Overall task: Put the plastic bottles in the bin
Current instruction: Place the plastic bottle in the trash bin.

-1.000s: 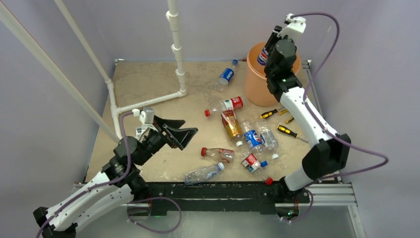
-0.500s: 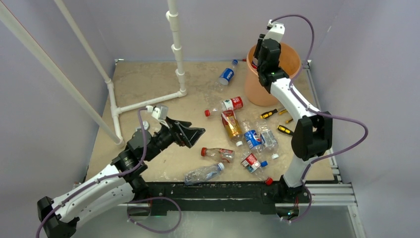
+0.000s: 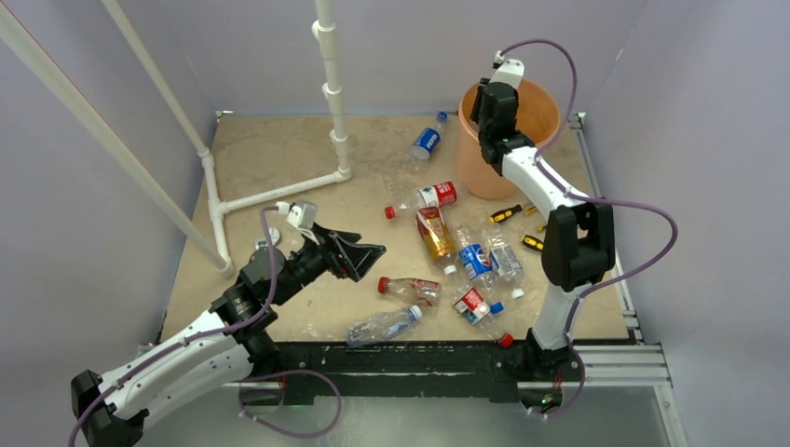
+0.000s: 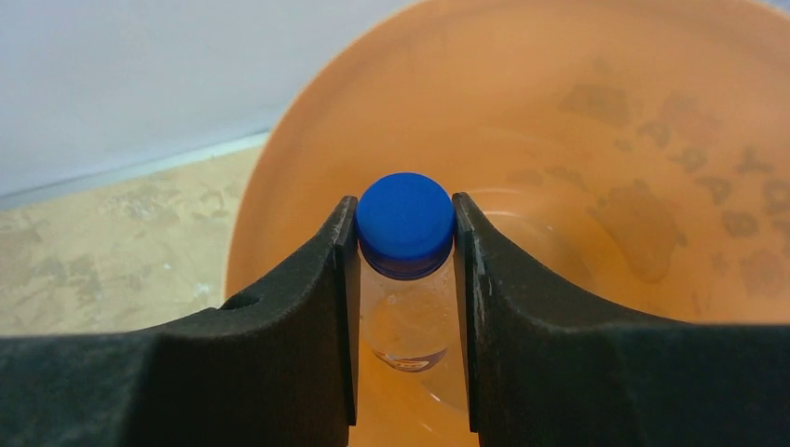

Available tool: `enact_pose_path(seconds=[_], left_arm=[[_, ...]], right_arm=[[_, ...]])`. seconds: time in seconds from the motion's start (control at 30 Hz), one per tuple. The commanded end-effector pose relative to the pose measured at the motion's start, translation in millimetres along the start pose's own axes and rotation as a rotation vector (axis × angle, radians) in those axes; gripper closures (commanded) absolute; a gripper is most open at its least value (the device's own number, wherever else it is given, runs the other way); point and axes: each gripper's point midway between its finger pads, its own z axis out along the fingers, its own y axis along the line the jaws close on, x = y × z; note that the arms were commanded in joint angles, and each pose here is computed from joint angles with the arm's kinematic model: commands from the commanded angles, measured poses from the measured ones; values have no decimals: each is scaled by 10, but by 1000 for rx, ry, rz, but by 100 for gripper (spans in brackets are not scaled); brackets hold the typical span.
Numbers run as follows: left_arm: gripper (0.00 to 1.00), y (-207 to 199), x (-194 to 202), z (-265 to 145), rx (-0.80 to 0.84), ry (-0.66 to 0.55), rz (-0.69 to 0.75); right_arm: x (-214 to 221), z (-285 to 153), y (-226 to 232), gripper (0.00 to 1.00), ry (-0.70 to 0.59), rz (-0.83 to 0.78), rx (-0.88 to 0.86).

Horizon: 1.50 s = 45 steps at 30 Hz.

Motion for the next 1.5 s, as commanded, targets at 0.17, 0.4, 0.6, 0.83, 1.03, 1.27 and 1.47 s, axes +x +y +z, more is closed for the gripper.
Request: enact_pose_path(seconds=[0.17,0.4,0.6,0.83,1.03,1.27,1.47], left_arm=[[10,-51,-37,12,22,-16,-7],[11,-63,-32,28,27,-14,-13],[11,-77,-40,40,31,-14,-18],[11,-87,-60,40,33,-20,-17],[11,-82,-71,48,28,-25,-19],[11,-2,-79,123,-25,-24,-29],[11,191,78,245,-128,39,-47]], right_arm=[[2,-74,24,62,9,37,-28],[-179,-151,36,38,-17,65,-43],[-306,-212,47,30,-35,89,-54],[-528,-258,9,29,-67,113,-42],[-1061,-478,2,28,-157,171,-70],[-2096,-1317,-127,28,-371,316,-178],[-2248,-2209,-105,29,-409,399,-417]])
